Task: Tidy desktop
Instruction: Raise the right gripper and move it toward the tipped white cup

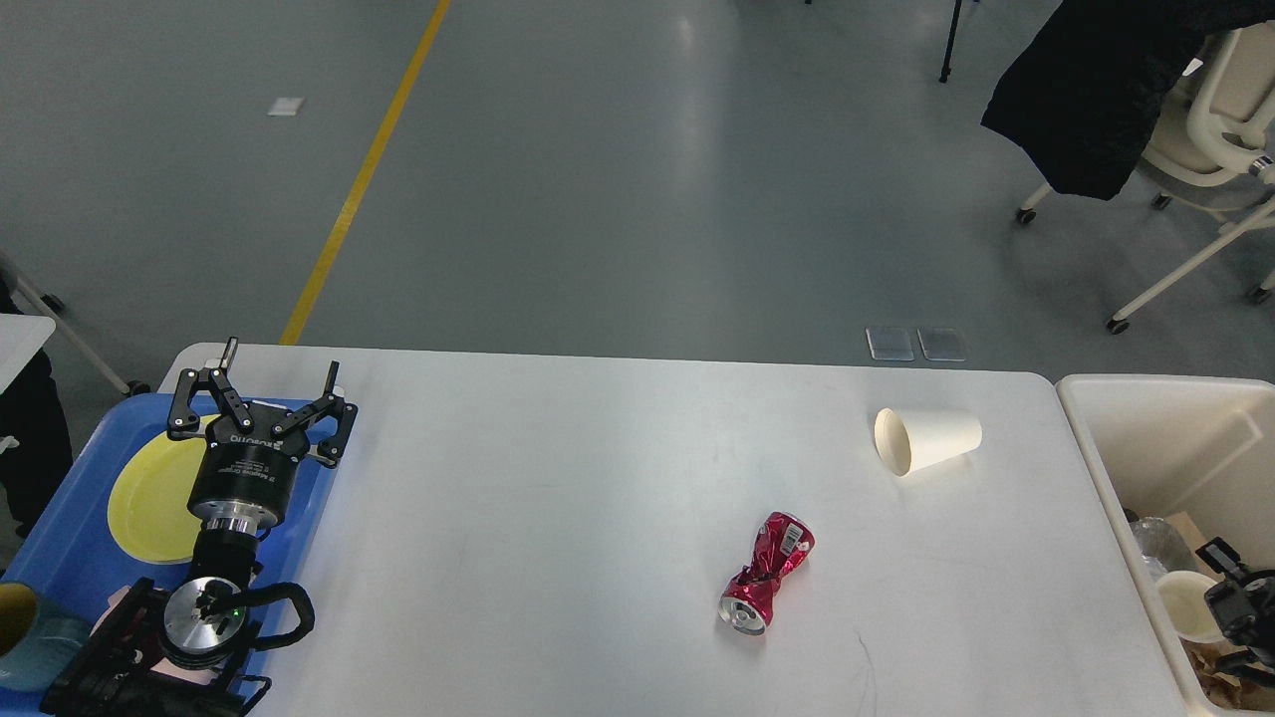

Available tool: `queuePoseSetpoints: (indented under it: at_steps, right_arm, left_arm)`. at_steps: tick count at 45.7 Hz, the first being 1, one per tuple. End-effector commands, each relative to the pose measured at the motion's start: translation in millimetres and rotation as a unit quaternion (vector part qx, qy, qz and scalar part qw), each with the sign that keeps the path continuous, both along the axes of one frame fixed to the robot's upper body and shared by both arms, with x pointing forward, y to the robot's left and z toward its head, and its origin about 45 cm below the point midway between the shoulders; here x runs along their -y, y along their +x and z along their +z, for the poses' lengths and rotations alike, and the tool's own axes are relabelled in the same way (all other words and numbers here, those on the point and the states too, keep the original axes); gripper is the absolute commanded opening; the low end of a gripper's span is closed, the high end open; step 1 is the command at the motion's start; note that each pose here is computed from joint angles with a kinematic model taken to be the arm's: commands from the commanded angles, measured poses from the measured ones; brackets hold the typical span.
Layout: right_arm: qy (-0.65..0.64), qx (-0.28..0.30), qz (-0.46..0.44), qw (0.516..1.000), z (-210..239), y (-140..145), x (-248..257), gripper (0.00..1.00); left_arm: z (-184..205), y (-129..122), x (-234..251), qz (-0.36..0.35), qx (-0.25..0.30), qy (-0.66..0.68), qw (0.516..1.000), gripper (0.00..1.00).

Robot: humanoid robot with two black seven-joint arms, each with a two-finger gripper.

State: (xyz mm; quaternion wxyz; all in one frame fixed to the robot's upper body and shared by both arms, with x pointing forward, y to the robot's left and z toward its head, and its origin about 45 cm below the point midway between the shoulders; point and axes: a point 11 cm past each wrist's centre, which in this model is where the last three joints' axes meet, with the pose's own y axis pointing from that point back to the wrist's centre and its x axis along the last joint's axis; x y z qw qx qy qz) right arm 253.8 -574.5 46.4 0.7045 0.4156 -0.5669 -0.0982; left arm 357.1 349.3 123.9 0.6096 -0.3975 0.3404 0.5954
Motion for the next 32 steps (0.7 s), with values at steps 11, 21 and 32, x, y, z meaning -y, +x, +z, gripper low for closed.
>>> queuePoseSetpoints:
  at_steps: [11,21,32]
  right_arm:
    - [0.049,-0.023,0.008,0.998,50.8,33.4,13.2,1.0]
    - [0.039,-0.145,0.16,0.976,123.8,88.3,-34.9,1.0]
    - [0.128,-0.265,0.257,0.921,202.1,126.9,-121.5,1.0]
  left_arm:
    - [0.0,0.0,0.0,0.0,0.0,0.0,1.0,0.96]
    - [0.0,0.0,0.0,0.0,0.0,0.0,1.0,0.96]
    - [0.0,0.0,0.0,0.0,0.0,0.0,1.0,0.96]
